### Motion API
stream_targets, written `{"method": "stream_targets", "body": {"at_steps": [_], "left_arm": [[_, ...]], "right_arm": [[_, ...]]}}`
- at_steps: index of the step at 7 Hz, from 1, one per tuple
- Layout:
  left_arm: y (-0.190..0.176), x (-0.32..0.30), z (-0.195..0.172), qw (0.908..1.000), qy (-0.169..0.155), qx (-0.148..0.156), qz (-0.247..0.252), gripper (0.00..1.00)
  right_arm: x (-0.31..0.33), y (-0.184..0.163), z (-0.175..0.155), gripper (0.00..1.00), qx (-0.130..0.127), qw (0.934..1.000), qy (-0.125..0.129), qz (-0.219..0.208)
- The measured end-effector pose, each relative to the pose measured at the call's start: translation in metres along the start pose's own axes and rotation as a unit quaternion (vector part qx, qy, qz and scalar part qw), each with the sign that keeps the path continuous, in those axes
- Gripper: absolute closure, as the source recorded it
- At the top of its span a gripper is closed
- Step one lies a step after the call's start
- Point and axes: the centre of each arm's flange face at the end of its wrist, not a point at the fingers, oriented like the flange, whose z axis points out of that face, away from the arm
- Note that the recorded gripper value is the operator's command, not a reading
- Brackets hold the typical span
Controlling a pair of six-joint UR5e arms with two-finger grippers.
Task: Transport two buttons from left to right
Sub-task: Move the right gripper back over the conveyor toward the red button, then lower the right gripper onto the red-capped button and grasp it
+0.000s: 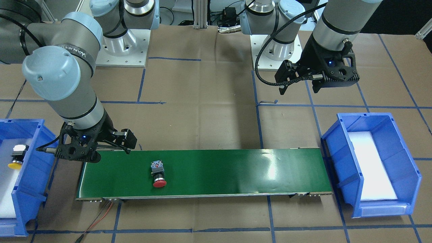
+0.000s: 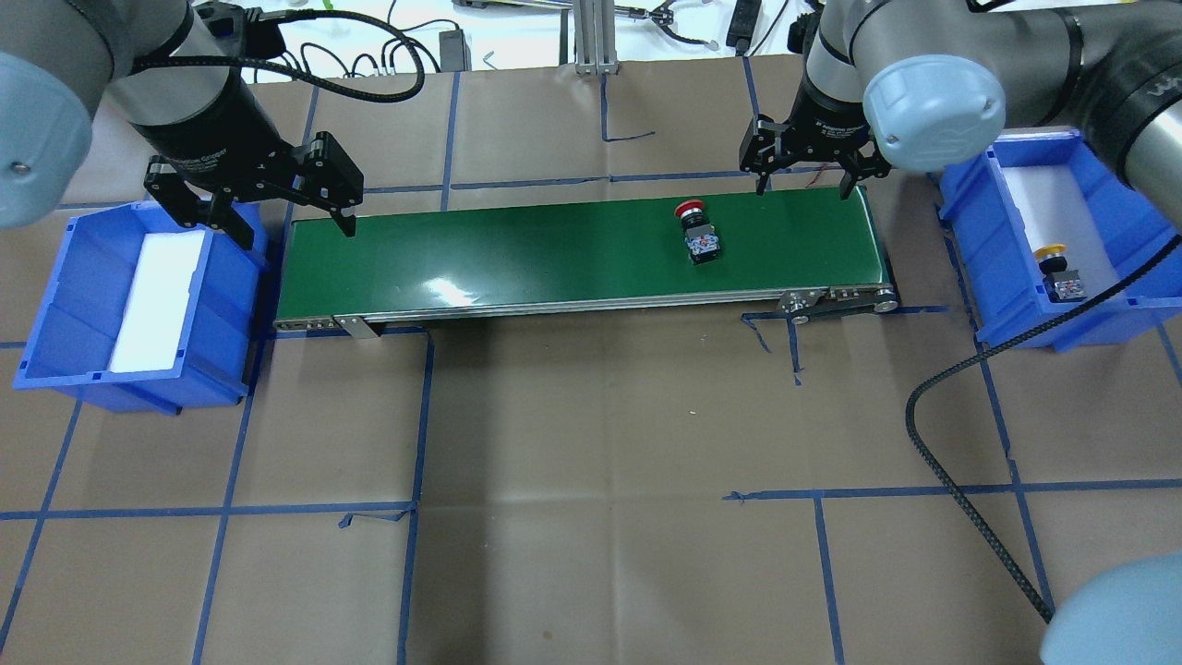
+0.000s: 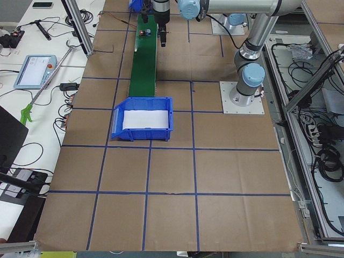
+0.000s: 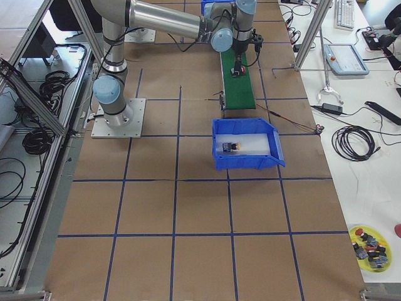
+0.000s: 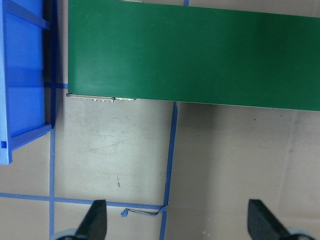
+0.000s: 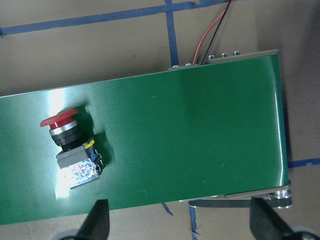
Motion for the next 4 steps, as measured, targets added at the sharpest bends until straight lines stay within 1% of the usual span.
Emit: {"method": "stream_targets", "body": {"at_steps": [2, 4], "left_arm": [[0.000, 0.000, 0.000, 1.0000, 0.000, 0.000, 0.000, 0.00], [0.000, 0.000, 0.001, 1.0000, 0.000, 0.000, 0.001, 0.00]], "right_arm": [[-0.007, -0.007, 0.019, 0.01, -0.011, 0.9996, -0.025, 0.000], [-0.009, -0.014, 0.037, 0.01, -0.020, 0.9993, -0.031, 0.000]]}}
